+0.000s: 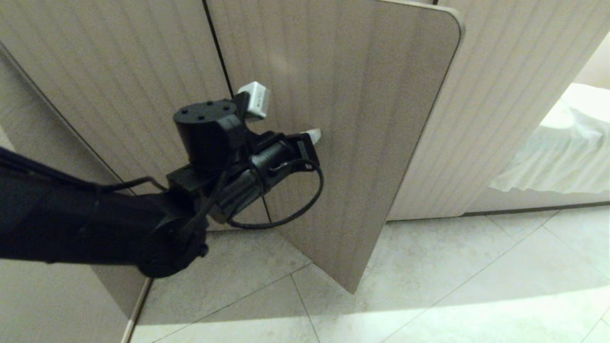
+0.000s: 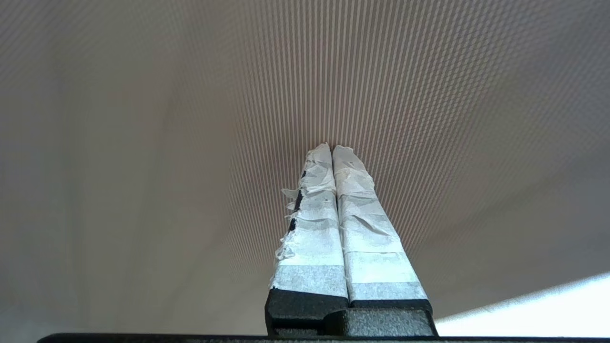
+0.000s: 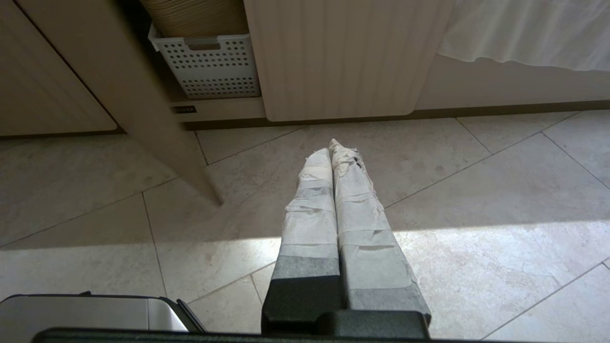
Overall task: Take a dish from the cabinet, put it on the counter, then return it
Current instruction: Close the cabinet door
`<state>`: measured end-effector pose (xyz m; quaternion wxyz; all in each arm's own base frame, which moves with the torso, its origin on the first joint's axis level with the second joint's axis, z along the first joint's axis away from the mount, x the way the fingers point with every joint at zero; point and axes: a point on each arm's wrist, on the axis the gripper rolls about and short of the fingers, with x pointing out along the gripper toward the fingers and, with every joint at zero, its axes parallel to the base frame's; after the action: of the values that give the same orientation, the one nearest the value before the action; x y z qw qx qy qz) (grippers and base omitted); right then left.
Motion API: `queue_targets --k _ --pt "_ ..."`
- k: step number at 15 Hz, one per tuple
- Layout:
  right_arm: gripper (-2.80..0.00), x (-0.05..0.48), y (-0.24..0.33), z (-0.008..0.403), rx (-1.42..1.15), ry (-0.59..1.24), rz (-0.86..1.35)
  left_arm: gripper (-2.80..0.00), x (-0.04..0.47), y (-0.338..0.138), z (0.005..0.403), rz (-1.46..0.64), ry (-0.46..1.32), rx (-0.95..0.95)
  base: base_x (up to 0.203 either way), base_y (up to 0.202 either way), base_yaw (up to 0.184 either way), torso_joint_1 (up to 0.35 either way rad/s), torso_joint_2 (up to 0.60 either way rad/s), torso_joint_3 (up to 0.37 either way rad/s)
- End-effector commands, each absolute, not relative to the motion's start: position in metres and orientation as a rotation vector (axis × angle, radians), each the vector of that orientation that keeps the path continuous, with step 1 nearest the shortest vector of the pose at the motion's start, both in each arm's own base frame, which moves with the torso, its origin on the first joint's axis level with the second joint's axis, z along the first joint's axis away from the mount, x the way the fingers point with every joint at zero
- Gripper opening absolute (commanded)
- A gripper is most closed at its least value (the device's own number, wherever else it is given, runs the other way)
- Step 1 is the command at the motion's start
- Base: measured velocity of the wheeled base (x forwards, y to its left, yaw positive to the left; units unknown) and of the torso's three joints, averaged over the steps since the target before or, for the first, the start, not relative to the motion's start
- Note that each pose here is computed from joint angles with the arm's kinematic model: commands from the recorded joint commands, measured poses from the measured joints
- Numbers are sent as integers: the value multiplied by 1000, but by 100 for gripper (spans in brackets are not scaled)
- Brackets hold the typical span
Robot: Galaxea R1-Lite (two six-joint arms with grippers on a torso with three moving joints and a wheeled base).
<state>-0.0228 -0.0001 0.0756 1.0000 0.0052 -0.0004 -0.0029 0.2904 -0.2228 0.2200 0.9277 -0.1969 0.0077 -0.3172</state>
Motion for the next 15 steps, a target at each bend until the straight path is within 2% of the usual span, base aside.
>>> queue_targets --k 1,8,15 --pt "-280 -23 0 76 11 -2 -5 -280 329 -255 204 -646 -1 -391 0 0 0 0 0 0" --pt "-280 -23 0 76 11 -2 -6 -280 392 -301 217 -601 -84 -383 0 0 0 0 0 0" --pt "-280 -23 0 76 11 -2 -6 -280 417 -296 215 -495 -139 -328 0 0 0 0 0 0"
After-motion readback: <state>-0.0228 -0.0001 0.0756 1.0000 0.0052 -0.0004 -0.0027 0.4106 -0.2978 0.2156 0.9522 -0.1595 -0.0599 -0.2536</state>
